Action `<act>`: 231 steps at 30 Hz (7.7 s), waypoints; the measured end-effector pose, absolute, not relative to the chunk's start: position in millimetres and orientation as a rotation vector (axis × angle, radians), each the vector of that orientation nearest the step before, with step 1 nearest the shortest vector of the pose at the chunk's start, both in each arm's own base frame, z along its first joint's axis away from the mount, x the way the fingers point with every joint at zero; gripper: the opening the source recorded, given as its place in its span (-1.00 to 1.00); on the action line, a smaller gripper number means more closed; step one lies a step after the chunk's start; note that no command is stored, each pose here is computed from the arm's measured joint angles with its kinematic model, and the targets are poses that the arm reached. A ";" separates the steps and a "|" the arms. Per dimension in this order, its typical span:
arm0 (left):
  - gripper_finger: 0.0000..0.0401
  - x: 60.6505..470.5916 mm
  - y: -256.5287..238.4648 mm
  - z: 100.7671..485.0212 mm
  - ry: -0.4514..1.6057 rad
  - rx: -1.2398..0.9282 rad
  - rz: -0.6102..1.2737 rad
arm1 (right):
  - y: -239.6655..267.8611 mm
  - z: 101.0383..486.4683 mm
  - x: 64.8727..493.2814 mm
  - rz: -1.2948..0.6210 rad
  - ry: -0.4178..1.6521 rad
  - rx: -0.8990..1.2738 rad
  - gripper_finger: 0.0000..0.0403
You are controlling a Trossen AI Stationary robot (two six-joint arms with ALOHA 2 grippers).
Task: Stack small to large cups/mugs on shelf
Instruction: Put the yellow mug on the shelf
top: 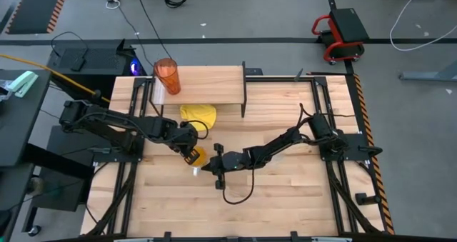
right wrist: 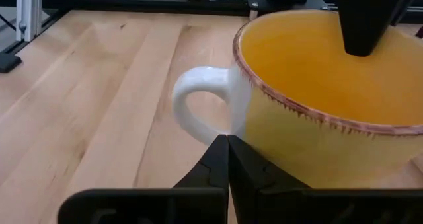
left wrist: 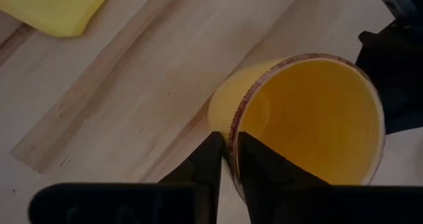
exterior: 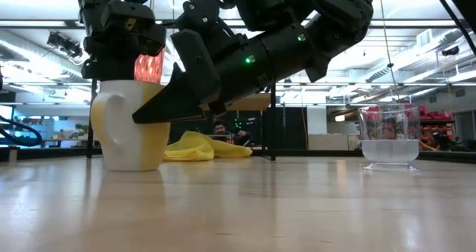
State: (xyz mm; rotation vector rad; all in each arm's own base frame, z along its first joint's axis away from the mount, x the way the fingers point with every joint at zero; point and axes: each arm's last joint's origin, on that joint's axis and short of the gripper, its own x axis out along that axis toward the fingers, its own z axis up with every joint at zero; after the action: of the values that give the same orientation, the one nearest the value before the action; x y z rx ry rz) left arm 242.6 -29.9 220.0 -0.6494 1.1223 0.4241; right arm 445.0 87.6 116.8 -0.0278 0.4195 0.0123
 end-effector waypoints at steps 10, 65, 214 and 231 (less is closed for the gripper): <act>-0.70 242.4 -30.1 219.9 1.129 -0.655 0.417 | 84.7 115.8 444.6 -0.032 0.435 -0.046 -0.96; -0.51 244.0 -35.7 221.8 1.148 -0.715 0.320 | 122.7 141.0 415.7 -0.209 0.564 -0.150 -0.85; -0.46 235.5 5.0 229.4 1.073 -0.612 0.511 | 58.3 141.6 431.1 -0.276 0.581 -0.132 -0.86; -0.46 235.1 9.7 229.5 1.084 -0.577 0.487 | 66.0 140.8 429.4 -0.259 0.589 -0.141 -0.85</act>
State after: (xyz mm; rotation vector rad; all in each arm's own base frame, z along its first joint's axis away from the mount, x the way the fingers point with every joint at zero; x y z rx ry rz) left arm 235.1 9.7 229.5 -0.5773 1.0844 0.4871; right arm 429.4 66.0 140.8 -0.1409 0.5894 -0.2592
